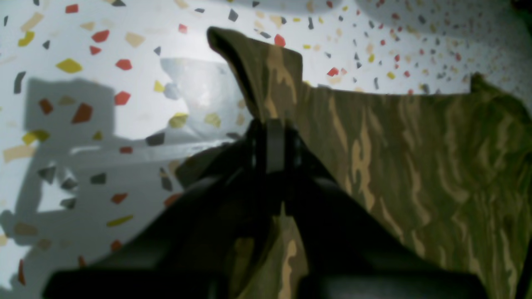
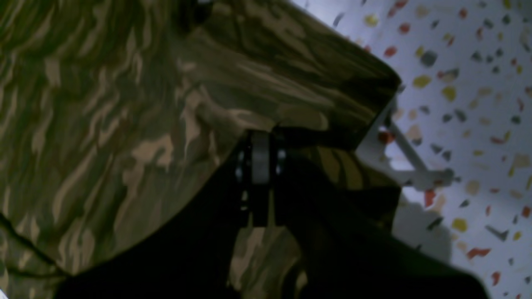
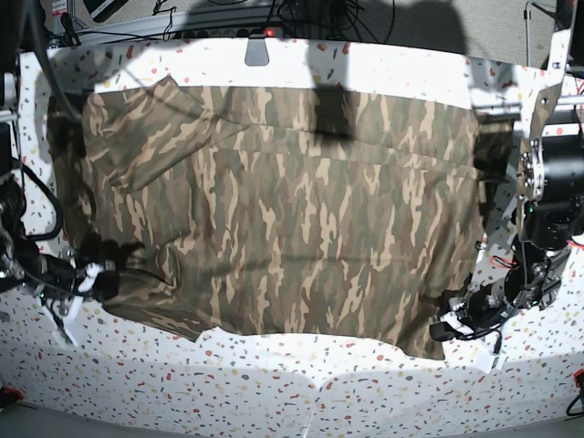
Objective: Fold the T-shirt properly
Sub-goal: 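Lift the doubled shirt by its corners with both grippers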
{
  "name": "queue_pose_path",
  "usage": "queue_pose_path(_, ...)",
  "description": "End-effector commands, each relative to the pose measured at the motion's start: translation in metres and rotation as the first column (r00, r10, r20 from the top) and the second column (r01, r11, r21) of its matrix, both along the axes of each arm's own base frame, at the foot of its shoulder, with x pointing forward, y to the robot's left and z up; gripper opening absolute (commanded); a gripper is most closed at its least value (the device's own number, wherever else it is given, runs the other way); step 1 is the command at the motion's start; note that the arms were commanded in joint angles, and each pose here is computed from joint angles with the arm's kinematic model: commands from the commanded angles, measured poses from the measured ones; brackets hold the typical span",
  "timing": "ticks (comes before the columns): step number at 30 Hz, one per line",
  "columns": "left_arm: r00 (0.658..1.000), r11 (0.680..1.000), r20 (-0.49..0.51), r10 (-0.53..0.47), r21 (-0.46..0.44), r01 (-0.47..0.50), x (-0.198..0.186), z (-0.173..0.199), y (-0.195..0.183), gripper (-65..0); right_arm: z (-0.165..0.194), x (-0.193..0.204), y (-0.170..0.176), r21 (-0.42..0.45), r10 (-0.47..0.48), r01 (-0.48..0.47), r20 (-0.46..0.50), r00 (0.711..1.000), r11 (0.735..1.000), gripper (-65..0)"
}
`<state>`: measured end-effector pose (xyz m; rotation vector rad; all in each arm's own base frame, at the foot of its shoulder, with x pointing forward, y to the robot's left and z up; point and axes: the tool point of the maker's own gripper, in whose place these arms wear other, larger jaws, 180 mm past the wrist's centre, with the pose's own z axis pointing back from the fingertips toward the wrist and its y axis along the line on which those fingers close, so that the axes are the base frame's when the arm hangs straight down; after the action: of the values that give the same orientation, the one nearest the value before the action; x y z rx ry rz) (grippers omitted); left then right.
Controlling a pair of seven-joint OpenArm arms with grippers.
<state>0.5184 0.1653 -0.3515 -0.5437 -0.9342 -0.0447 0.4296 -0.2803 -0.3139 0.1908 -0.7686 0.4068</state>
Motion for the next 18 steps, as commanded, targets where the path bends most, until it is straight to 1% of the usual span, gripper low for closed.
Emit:
queue_pose_path(1,0.995,0.999,0.098,0.017,-0.032,-0.014,0.021,0.038,0.003,-65.0,0.023,0.008,-0.006,0.008,-0.005,0.005,0.065,0.998,1.000,-65.0)
queue_pose_path(3,0.994,0.999,0.108,0.020,-0.040,-0.015,0.023,0.041,0.002,-65.0,0.018,0.002,-0.007,0.025,-0.016,0.014,0.059,0.998,1.000,-65.0)
queue_pose_path(5,0.992,0.999,0.124,0.019,-0.049,-0.013,0.025,0.047,-0.001,-65.0,0.017,-0.002,-0.009,0.062,-0.035,0.032,0.061,0.998,0.998,-65.0)
queue_pose_path(10,0.975,0.998,0.224,-0.004,-0.062,0.018,0.037,0.072,-0.024,-65.0,0.022,-0.006,-0.022,0.106,-0.092,0.084,0.079,0.993,0.991,-65.0)
queue_pose_path(11,0.972,0.999,0.235,-0.011,-0.038,0.020,0.040,0.074,-0.029,-65.0,0.024,-0.005,-0.024,0.110,-0.100,0.090,0.085,0.991,0.990,-65.0)
queue_pose_path(12,0.970,1.000,0.242,0.000,0.000,0.000,0.044,0.074,-0.030,-65.0,0.025,-0.005,-0.026,0.112,-0.106,0.096,0.089,0.990,0.989,-65.0)
queue_pose_path(14,0.970,0.994,0.241,0.016,0.104,-0.042,0.051,0.071,-0.030,-65.0,0.027,-0.005,-0.028,0.115,-0.112,0.102,0.093,0.989,0.988,-65.0)
queue_pose_path(16,0.970,0.973,0.234,0.061,0.202,-0.110,0.057,0.066,-0.024,-65.0,0.027,-0.005,-0.028,0.115,-0.113,0.102,0.093,0.989,0.988,-65.0)
queue_pose_path(17,0.969,0.957,0.233,0.084,0.252,-0.143,0.060,0.064,-0.020,-65.0,0.027,-0.005,-0.028,0.115,-0.112,0.101,0.093,0.989,0.988,-65.0)
queue_pose_path(18,0.966,0.944,0.235,0.106,0.282,-0.172,0.061,0.062,-0.017,-65.0,0.027,-0.005,-0.028,0.115,-0.112,0.101,0.093,0.989,0.988,-65.0)
